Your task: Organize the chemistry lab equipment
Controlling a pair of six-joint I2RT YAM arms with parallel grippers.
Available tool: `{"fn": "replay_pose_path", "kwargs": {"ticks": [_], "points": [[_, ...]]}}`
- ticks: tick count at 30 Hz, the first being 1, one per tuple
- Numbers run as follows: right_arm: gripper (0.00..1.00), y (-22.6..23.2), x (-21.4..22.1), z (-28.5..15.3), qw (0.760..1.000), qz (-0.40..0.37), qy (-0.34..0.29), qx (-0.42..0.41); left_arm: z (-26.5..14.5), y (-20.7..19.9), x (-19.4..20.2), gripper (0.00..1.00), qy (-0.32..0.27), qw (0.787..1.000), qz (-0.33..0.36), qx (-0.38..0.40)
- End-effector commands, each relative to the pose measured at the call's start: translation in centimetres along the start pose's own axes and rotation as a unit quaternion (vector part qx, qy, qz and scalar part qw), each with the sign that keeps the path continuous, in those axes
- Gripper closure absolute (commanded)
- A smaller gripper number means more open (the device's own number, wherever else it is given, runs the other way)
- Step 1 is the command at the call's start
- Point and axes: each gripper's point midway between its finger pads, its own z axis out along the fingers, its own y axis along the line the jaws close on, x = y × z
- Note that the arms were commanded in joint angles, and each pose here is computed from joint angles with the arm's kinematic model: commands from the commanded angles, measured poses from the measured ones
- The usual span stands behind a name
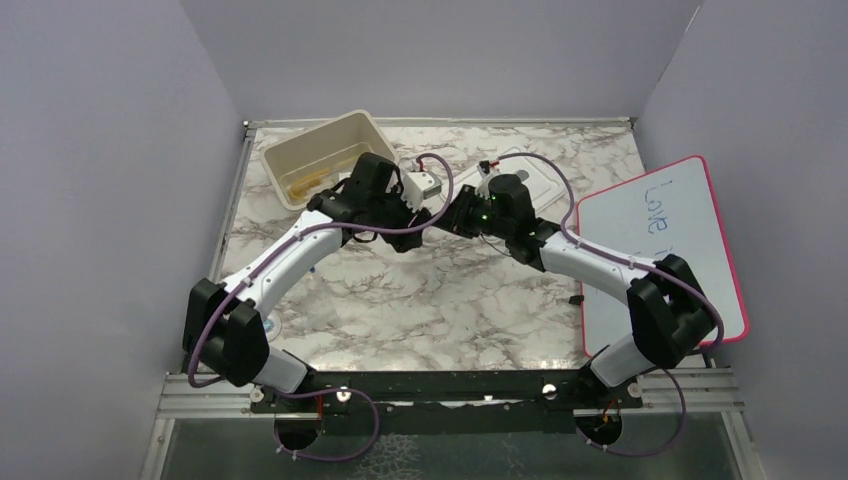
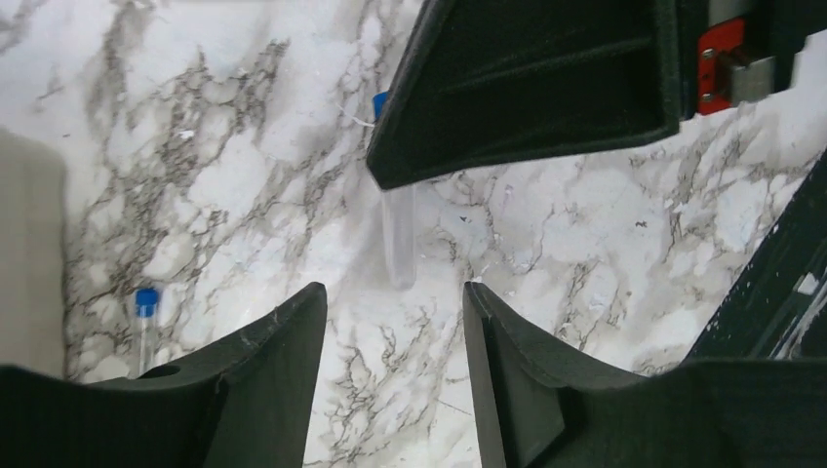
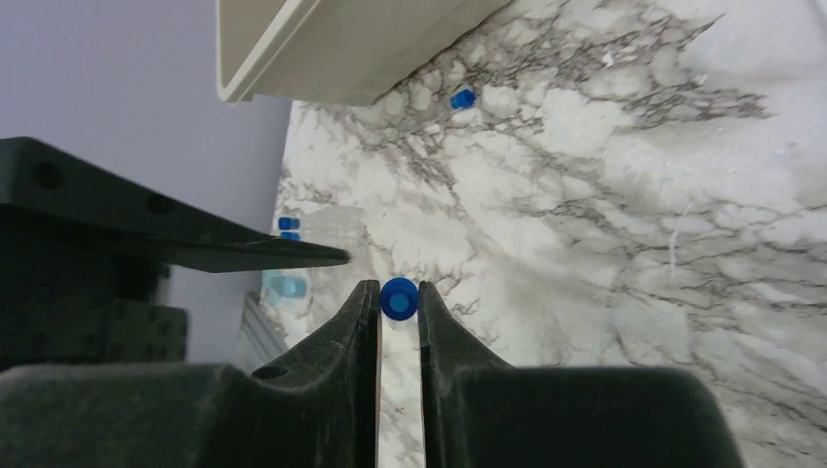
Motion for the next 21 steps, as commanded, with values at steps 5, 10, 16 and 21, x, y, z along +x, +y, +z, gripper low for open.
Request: {"fn": "replay_pose_path", "kwargs": {"ticks": [5,10,16,21], "points": [[0.87,0.9,-2.7,-0.3,0.987,-0.137,-0.057,0.057,-12.7,2.8,-8.7,0.35,-0.159,0.962,0.076,-0.21],[0.87,3.6,-1.1,1.4,0.974,-0.205,-0.068,0.073,-21.1,2.4,-13.0,0.33,-0.285,0.912,0.048,-0.292],[0.87,8.4,3.3,5.0,0.949,-0.296,-0.068,0.082,-28.5,3.3,-14.1,0.33,-0.367,0.846,-0.021,-0.387],[0.87,11.5,7.5,8.0,0.926,-0.361,-0.069,0.084,-32.6,3.3,-13.5,0.33,-0.395,0.809,-0.046,-0.433]]}}
